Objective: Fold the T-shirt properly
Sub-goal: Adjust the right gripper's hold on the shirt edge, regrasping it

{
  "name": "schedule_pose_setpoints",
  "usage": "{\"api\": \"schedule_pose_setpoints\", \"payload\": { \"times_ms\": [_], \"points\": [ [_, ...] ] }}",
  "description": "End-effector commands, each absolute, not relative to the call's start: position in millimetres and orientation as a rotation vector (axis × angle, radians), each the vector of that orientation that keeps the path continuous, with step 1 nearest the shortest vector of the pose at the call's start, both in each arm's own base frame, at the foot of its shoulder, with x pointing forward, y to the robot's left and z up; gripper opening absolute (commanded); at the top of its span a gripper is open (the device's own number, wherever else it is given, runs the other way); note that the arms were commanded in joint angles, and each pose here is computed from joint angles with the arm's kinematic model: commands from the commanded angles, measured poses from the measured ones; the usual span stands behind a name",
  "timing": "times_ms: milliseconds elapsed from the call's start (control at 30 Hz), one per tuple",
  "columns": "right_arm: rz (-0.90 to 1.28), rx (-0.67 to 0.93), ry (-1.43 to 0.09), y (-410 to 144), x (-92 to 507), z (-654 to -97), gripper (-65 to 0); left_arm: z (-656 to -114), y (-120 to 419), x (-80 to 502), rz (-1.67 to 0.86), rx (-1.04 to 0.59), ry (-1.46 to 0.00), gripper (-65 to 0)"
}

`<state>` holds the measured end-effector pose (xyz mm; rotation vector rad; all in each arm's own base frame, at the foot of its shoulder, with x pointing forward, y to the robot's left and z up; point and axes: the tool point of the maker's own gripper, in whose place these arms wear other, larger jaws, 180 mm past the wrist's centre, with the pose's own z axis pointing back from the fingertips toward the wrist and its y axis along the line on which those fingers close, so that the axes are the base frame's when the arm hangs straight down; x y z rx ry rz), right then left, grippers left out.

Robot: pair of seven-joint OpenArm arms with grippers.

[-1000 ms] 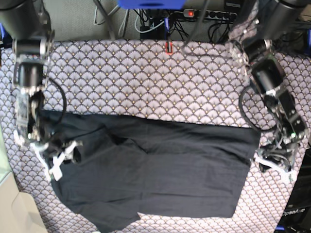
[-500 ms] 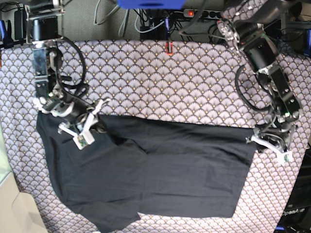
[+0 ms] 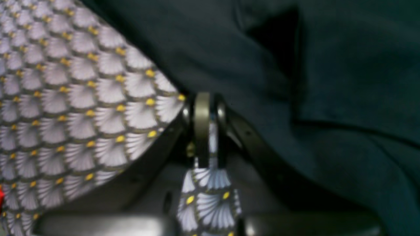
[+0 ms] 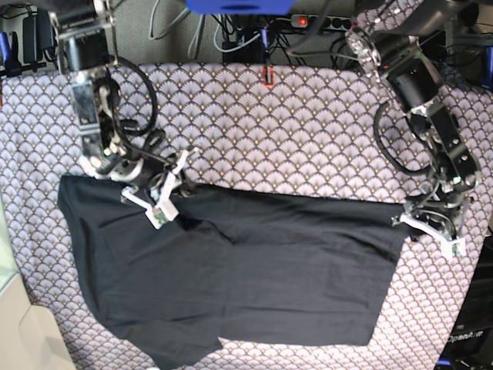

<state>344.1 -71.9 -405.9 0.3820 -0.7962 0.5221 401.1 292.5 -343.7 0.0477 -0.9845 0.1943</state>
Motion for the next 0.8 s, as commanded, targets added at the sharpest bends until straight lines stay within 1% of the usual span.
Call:
{"api": "schedule_pose_setpoints", "payload": {
  "times_ms": [0,167,300,433,533,667,767],
  "points": [
    [0.517,0.389,-0.872,-72,364,-385,-63.2,-320,298,413,0.189,0.06,-1.054,-40.7],
    [0.492,0.389,-0.883,-78,378,-388,-63.2,-326,298,408,0.188,0.062,-1.041,-40.7],
    [0.468,0.387,-0.859,-85,388,-396,-63.2,-326,299,408,0.187,0.066,-1.042,-40.7],
    [0.439,0.391,-0.878,-93,390,-402,-63.2,-326,299,408,0.186,0.068,-1.041,-40.7],
    [0.424,0.384,-0.903,-100,404,-399,-63.0,-326,299,407,0.183,0.071,-1.039,-40.7],
    [0.464,0.284,-0.939,-115,440,-391,-63.1,-327,299,407,0.183,0.071,-1.031,-40.7],
    [0.521,0.231,-0.989,-105,469,-373,-63.2,-331,299,404,0.183,0.071,-1.021,-40.7]
  ]
}}
